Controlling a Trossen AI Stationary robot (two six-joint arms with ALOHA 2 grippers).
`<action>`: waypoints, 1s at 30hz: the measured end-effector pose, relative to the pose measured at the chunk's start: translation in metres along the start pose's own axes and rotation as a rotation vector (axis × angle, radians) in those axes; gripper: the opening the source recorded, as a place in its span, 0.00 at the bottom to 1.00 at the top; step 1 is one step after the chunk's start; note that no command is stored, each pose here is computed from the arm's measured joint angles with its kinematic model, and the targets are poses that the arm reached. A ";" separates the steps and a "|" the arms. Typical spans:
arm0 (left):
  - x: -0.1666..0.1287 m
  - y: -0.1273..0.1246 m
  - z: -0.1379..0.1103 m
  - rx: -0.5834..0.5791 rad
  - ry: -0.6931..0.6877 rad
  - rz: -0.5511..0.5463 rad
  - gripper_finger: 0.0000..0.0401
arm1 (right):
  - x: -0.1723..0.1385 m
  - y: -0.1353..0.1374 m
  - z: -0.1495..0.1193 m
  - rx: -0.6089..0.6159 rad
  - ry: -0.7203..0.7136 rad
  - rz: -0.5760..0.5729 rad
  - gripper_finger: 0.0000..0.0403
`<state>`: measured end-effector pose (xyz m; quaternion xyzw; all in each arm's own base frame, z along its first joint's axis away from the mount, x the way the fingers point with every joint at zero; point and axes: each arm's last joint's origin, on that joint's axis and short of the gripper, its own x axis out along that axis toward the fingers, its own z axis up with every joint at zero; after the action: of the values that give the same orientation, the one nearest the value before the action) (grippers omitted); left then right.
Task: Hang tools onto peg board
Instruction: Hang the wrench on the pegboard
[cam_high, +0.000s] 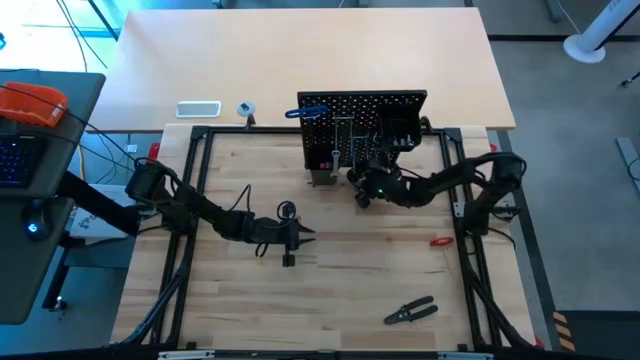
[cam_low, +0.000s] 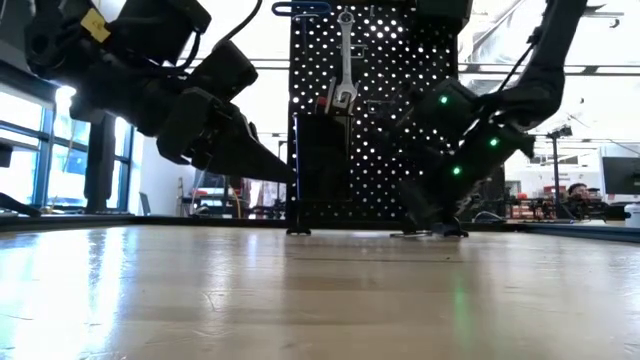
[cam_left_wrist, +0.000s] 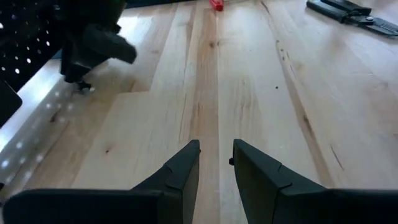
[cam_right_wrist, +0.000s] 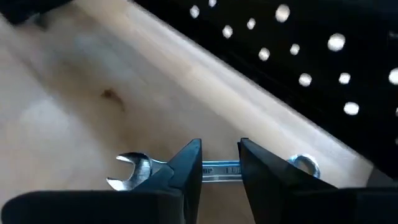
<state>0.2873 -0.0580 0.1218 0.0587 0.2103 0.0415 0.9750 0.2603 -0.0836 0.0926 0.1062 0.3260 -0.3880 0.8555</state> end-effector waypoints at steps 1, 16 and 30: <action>0.000 -0.001 0.000 -0.003 0.003 -0.003 0.23 | 0.003 0.001 0.001 0.003 0.002 -0.008 0.26; -0.001 -0.004 -0.004 0.012 0.034 -0.015 0.23 | -0.029 0.053 -0.024 0.096 0.041 0.202 0.20; 0.000 -0.001 -0.003 0.022 0.029 -0.005 0.23 | -0.082 0.114 -0.040 0.152 -0.038 0.643 0.18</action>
<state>0.2858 -0.0587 0.1191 0.0683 0.2250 0.0378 0.9712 0.2849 0.0598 0.1063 0.2600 0.2300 -0.1230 0.9297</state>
